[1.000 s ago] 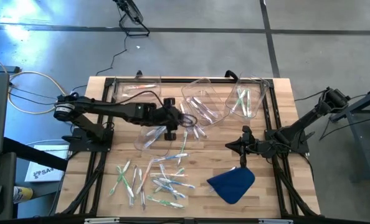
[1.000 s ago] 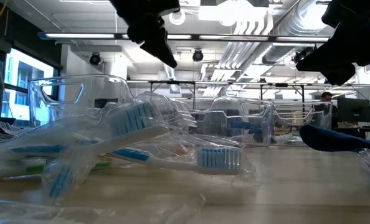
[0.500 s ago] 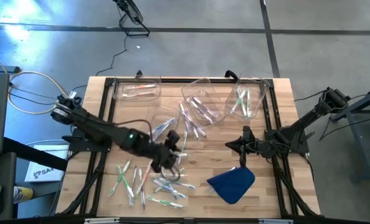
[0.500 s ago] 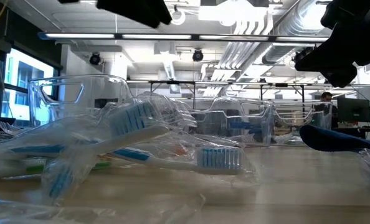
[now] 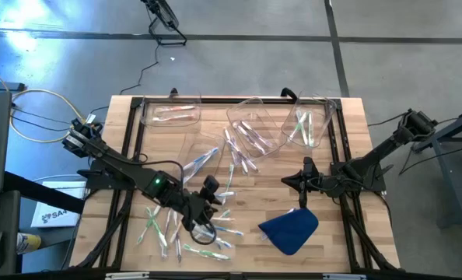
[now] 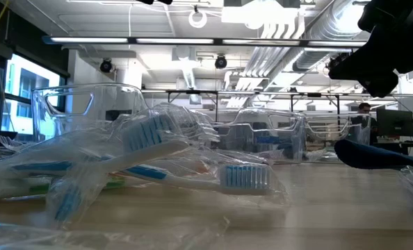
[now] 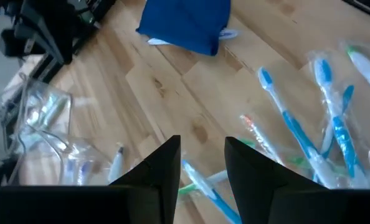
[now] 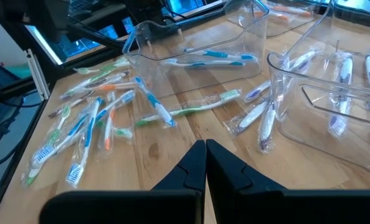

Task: Pick & Place Toothbrushes
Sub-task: Put the blue toothbrush into the bottom transparent bin

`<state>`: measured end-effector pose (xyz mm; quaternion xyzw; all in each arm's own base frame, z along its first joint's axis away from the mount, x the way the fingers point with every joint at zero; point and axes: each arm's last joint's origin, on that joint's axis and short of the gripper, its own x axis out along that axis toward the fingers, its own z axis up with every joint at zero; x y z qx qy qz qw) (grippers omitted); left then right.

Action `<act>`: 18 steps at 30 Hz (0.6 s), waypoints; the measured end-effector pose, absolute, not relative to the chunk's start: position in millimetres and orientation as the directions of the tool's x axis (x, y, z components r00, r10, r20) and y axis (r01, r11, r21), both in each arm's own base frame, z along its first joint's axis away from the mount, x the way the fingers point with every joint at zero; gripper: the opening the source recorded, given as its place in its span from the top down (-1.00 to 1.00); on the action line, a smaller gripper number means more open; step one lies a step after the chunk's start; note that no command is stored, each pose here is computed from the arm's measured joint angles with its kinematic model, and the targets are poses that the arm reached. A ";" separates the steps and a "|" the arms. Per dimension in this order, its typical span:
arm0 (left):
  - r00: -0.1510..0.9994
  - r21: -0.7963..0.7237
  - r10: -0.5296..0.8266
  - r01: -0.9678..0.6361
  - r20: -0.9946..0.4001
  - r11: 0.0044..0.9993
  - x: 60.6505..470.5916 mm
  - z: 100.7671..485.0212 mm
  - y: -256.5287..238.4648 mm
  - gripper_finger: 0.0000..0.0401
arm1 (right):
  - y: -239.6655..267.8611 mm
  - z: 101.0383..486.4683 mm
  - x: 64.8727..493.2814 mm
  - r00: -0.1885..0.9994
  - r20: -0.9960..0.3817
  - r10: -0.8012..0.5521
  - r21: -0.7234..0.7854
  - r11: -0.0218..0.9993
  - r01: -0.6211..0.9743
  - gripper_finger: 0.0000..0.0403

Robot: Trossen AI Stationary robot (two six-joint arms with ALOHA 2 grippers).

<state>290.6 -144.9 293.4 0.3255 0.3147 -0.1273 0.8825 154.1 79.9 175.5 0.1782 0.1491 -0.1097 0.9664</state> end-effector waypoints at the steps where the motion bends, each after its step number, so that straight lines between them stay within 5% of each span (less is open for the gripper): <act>1: 0.770 0.481 -0.018 0.417 -0.638 0.771 291.0 293.4 -144.2 0.40 | 79.9 175.4 154.1 0.931 -0.328 -0.159 0.311 0.913 0.265 0.98; 18: 0.820 0.469 -0.096 0.415 -0.565 0.780 296.8 301.4 -148.7 0.40 | 79.9 175.4 154.0 0.931 -0.328 -0.159 0.332 0.904 0.271 0.98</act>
